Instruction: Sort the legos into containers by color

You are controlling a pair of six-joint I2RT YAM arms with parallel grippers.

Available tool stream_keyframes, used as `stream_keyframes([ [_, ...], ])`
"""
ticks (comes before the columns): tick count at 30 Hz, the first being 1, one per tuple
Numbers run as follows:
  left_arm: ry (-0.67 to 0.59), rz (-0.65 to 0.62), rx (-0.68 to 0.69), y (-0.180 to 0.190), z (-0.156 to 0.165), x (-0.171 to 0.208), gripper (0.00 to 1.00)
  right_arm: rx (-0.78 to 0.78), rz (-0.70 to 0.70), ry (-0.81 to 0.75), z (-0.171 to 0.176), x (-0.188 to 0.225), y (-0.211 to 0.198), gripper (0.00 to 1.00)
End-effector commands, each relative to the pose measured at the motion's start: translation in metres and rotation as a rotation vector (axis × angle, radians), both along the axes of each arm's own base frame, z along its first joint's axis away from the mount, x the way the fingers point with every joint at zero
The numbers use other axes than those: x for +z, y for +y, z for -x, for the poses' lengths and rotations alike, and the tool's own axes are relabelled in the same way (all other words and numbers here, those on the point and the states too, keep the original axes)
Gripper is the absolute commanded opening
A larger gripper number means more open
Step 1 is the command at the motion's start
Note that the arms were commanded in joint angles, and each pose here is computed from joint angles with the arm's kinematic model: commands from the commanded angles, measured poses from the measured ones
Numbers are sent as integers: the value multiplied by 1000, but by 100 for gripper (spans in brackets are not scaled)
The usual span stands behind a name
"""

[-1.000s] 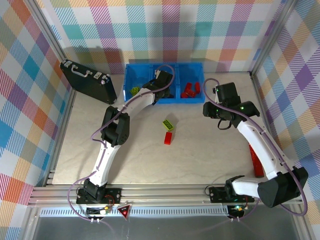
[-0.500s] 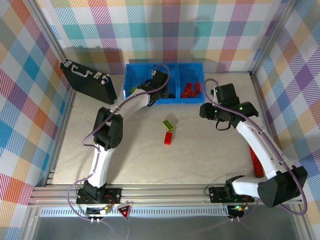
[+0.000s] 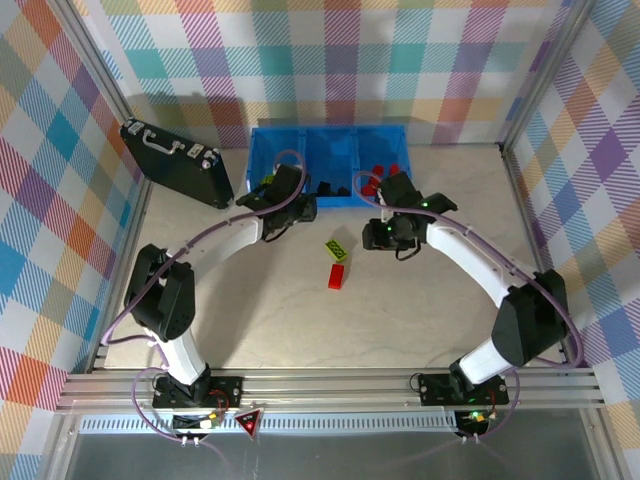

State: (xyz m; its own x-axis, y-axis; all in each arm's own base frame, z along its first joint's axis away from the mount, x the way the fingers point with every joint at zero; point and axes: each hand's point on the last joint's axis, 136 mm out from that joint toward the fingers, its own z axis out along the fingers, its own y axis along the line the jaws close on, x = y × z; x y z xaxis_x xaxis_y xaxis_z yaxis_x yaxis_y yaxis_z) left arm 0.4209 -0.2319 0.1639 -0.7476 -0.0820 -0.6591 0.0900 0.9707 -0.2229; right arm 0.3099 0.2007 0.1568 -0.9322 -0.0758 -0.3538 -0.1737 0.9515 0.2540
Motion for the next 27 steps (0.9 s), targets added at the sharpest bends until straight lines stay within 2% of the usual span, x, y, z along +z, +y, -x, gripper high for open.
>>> stream_keyframes([
  [1, 3, 74, 32, 7, 15, 6, 42, 46, -11, -4, -4, 6, 19, 46],
  [8, 55, 157, 68, 15, 40, -8, 42, 111, 30, 41, -12, -16, 40, 46],
  [27, 104, 170, 134, 43, 81, -23, 42, 263, 157, 109, -33, -72, 78, 45],
])
